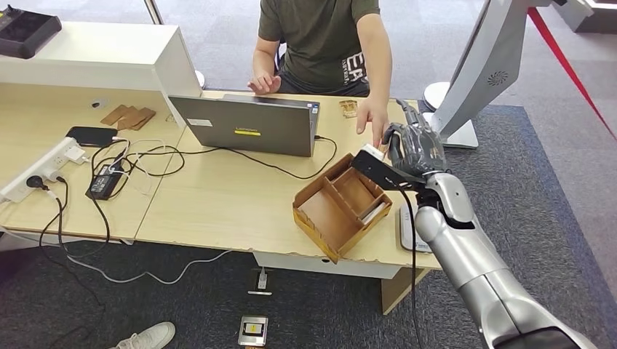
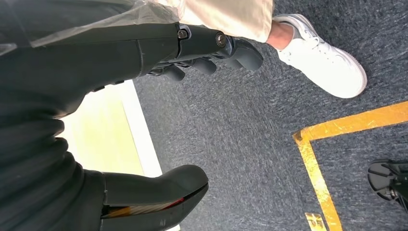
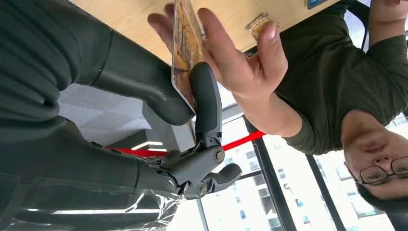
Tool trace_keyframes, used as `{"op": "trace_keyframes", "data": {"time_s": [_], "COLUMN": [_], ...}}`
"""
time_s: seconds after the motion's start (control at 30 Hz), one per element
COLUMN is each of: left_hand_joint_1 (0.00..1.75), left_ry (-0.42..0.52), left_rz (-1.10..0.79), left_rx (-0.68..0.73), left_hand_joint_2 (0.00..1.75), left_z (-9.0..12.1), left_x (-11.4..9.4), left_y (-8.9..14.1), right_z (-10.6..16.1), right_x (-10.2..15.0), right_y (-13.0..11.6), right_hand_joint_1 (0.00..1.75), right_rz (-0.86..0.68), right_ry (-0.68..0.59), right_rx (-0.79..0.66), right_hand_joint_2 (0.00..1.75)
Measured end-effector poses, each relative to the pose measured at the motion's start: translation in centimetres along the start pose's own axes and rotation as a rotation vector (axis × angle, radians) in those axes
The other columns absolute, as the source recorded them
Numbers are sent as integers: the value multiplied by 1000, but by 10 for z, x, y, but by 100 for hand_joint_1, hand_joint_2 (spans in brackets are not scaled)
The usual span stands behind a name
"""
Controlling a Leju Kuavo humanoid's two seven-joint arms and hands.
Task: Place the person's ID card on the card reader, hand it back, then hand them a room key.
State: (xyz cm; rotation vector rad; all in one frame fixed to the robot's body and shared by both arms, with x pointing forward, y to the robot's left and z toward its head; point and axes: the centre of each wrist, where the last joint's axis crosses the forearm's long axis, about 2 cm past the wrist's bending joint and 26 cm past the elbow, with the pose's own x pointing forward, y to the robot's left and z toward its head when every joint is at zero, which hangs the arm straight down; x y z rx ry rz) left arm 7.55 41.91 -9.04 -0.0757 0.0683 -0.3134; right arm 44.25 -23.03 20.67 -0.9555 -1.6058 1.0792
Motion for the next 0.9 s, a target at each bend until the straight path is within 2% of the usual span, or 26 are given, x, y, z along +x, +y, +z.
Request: {"op": "trace_keyframes", "data": {"time_s": [0.53,0.67,0.9], "left_hand_joint_1": [0,0,0], "left_ry": [7,6,8], "left_rz": [0,-1,-2], "left_rx": [-1,-6,-10], "left_hand_joint_2": [175,175,175], "left_z": [0,-1,-1], "left_x": [0,1,2], "left_y": [0,-3,-5], "right_z": [1,0,0], "right_x": [0,0,-2], "right_y": [7,7,10], "right_hand_joint_1": [172,0,0], "right_rz": [-2,-1,-99], "right_ry": [10,13,10], "right_rx": [27,34,47], "right_hand_joint_2": [175,175,175]}}
